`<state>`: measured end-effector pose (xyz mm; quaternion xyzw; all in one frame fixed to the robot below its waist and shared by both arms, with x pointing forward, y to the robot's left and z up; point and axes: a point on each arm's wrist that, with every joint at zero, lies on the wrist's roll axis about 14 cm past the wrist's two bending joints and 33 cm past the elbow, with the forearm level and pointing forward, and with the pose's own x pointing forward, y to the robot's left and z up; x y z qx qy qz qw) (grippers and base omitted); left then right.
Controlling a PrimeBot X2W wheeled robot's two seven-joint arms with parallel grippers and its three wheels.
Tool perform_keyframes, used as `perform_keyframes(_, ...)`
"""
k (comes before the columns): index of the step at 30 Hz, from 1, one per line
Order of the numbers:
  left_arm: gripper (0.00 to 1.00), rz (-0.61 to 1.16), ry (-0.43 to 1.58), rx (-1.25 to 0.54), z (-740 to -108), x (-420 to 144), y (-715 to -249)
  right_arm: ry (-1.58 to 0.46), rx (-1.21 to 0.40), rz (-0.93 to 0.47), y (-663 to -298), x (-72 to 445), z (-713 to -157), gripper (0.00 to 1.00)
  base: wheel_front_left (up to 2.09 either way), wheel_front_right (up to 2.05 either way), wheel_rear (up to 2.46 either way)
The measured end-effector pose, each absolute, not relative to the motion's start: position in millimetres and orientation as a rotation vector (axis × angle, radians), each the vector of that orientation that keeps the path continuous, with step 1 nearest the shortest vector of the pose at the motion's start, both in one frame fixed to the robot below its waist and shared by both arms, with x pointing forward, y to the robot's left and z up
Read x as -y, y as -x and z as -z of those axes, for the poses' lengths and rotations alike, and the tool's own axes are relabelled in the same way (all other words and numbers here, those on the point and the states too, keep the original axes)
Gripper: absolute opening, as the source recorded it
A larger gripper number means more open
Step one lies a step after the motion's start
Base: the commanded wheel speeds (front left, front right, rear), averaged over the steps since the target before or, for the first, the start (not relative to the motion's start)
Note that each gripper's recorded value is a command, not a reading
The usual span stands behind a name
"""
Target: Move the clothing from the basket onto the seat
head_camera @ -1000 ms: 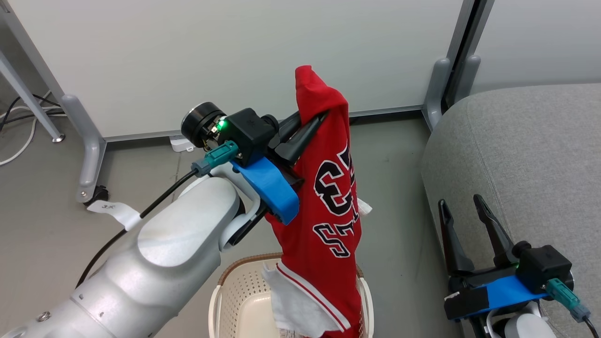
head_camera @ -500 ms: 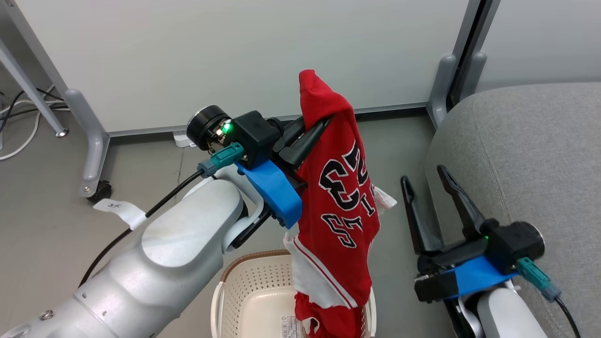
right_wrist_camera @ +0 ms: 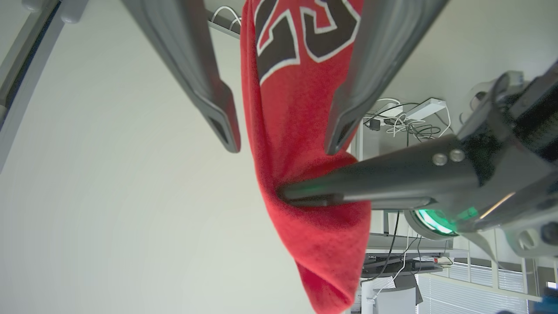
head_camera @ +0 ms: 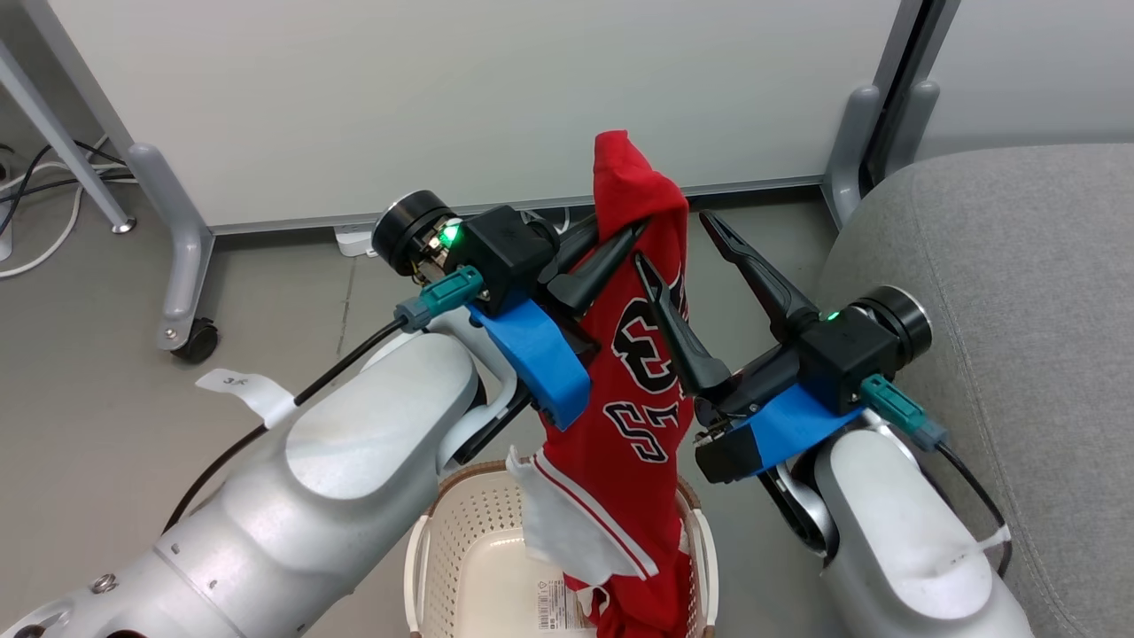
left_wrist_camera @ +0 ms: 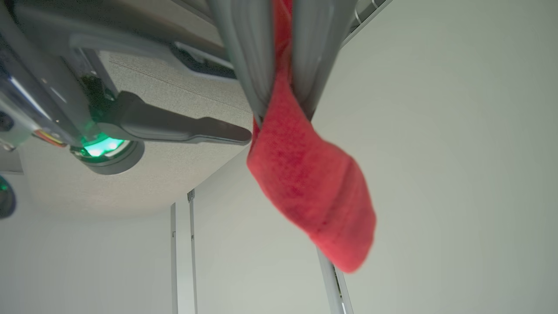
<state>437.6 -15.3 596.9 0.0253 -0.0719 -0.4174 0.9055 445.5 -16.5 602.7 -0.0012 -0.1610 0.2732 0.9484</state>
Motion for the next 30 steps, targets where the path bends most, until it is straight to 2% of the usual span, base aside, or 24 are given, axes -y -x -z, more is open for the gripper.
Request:
perform_keyframes(12,0.0,0.88,-0.056,0.161,-600.7,20.9,-434.2,0.078,0.086,-0.602,-462.9,4.0,-530.1,1.0,0.0,0.0,0.0)
perform_keyframes(13,0.0,0.88,-0.055,0.164,-601.6,21.3,-433.9,0.077,0.068,-0.603,-462.2,4.0,-524.6,0.0,0.0,0.0,0.0)
perform_keyframes(30,0.0,0.871,-0.049,0.177,-605.6,19.4,-434.9,0.057,0.016,-0.606,-458.9,3.8,-511.0,0.0,0.0,0.0,0.0)
